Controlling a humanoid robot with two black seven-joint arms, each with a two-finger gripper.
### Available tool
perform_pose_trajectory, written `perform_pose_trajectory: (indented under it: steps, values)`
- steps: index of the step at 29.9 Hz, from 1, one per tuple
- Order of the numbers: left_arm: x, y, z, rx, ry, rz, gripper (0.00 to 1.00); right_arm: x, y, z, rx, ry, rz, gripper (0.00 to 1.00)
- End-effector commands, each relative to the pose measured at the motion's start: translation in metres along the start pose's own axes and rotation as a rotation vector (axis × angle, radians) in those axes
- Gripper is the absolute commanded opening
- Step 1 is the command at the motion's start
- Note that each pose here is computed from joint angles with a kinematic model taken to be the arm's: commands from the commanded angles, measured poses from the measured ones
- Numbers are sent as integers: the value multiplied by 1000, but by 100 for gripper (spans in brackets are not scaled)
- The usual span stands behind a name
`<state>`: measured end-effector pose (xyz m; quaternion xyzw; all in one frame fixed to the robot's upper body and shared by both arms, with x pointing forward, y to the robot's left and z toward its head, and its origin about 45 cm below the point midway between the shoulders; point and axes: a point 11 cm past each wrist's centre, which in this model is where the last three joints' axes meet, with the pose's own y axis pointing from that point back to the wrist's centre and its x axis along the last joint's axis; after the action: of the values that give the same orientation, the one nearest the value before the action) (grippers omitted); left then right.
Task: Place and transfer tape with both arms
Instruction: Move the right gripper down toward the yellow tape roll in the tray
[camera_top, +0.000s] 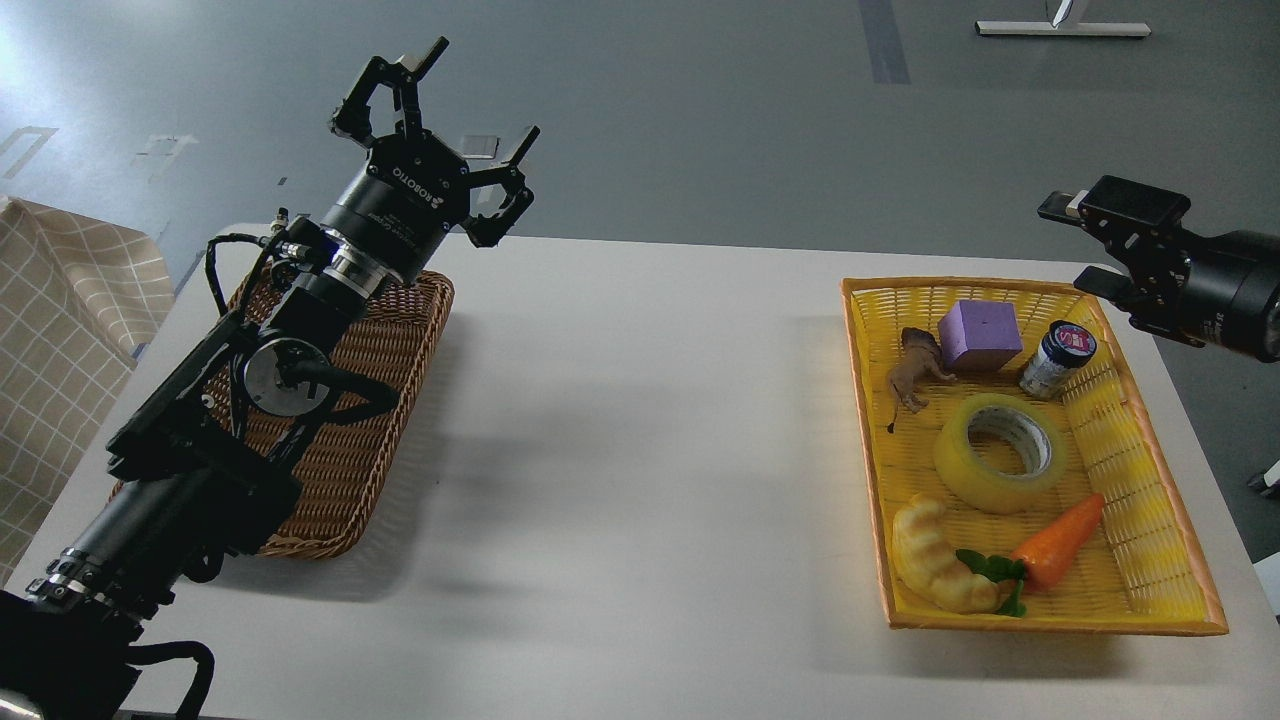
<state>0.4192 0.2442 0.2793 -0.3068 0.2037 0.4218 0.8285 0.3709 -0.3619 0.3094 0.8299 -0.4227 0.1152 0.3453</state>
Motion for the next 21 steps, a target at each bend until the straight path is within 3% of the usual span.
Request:
perform_pose_trajectory:
  steps: [1, 12, 21]
  values:
    - [0, 0, 0, -2, 1, 1, 98, 7, 6, 7, -61, 91, 25, 100]
    - [0, -1, 3, -7, -1, 0, 98, -9, 2, 29, -262, 506, 17, 98]
    - [0, 0, 6, -12, -6, -1, 98, -39, -6, 45, -328, 673, -70, 97]
